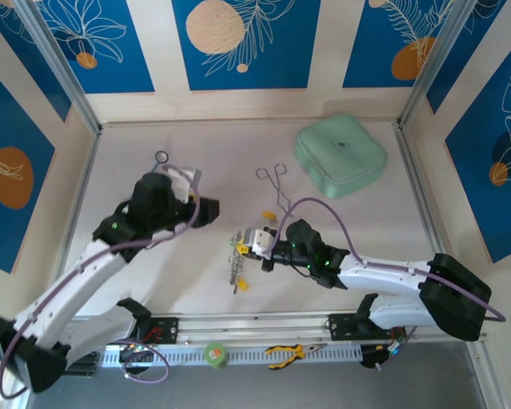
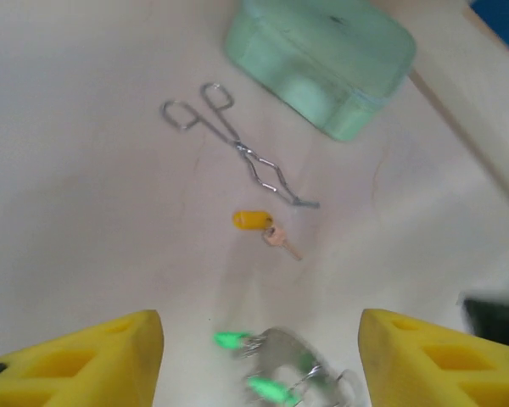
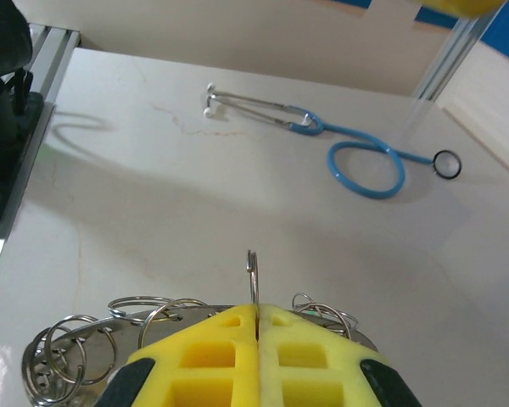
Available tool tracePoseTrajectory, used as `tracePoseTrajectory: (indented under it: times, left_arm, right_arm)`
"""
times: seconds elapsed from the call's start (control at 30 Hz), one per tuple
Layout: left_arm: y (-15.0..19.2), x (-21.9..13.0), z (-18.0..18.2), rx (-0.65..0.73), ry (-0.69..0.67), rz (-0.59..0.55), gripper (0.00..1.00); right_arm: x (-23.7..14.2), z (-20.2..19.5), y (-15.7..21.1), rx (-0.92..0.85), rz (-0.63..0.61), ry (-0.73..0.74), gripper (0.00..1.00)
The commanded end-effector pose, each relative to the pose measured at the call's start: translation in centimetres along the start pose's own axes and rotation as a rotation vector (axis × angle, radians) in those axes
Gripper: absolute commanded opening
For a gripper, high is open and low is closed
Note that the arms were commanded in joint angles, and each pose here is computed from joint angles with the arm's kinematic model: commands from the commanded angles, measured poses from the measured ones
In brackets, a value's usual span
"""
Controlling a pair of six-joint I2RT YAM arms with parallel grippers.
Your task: Put the keys on the keyring
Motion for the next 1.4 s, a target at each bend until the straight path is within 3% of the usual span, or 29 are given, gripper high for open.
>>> tracePoseTrajectory:
  times: [0.0,0.1,0.37,0.63,1.03,1.37]
  left_arm:
    - [2.2,-0.8,-0.8,0.696,0.155,-0.141,0.57]
    - [5.0,-0.9,-1.1,0.915,0.304,-0.088,0.55]
    - [7.5,1.1,-1.4,1.090,0.483,-0.057,0.47]
    - [8.5,3.1,-2.1,1.137,0.561,-0.029,0.46]
    - [8.4,4.0,-2.4,1.130,0.570,-0.032,0.23]
    - [8.3,3.8,-2.6,1.111,0.574,-0.013,0.17]
  right_arm:
    - [-0.7,-0.6,-1.8,0.017,-0.037,-0.071,0.00]
    - [-1.0,-0.9,-2.1,0.001,-0.013,-0.080,0.00]
    - [-1.3,-0.7,-2.4,-0.089,0.009,-0.113,0.00]
    - [-1.0,-0.6,-3.1,-0.115,0.021,-0.124,0.00]
    - [-0.4,-0.3,-3.5,-0.120,0.048,-0.145,0.00]
    - [0.4,-0.5,-3.7,-0.143,0.104,-0.120,0.00]
Point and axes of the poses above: each hand's point on the last joint's axis, 136 mm out from that joint toward the fingers, its own x axis out along the fingers, its own z axis along the line the jaws close on, y = z × x, the point moved 10 cm from there along -x, back along the fingers, and after that the axes turned 4 degrees about -x, right-handed, at the moved point
